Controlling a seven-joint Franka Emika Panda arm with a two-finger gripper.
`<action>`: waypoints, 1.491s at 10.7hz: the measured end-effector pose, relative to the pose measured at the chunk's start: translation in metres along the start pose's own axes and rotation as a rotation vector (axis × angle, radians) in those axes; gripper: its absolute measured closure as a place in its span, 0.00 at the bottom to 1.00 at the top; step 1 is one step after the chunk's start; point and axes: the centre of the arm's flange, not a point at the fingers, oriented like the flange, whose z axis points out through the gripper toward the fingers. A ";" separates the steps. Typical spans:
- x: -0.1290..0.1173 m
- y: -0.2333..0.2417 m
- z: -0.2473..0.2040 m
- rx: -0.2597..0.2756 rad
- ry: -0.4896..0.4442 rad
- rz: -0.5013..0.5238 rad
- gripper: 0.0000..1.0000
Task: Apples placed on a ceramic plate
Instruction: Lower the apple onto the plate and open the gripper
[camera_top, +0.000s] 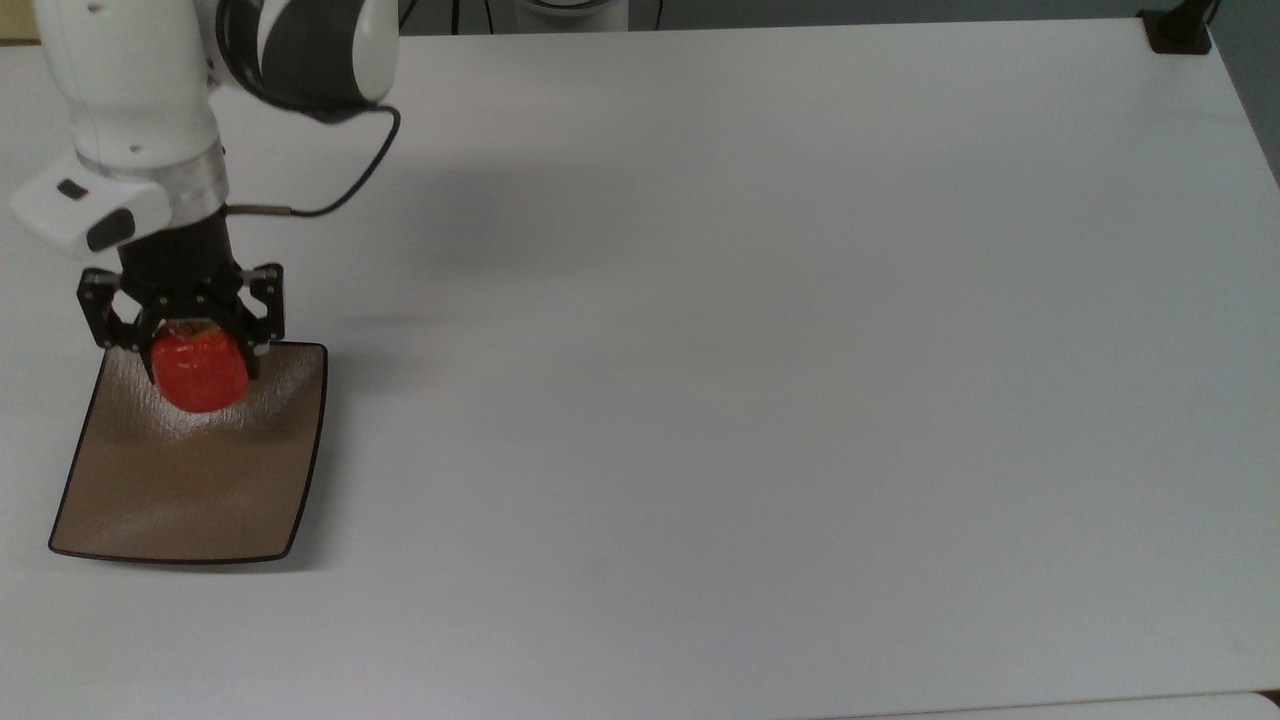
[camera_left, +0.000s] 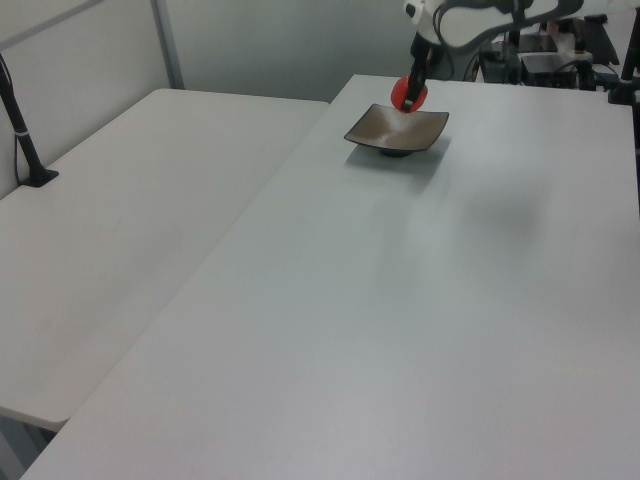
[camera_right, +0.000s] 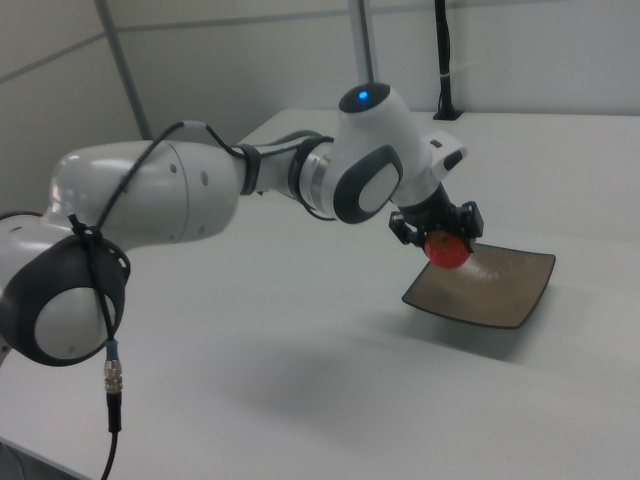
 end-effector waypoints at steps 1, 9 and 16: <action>-0.002 -0.002 0.018 -0.008 0.010 -0.001 0.25; -0.014 -0.003 0.079 -0.040 0.050 0.031 0.25; -0.014 0.002 0.077 -0.057 0.073 0.035 0.00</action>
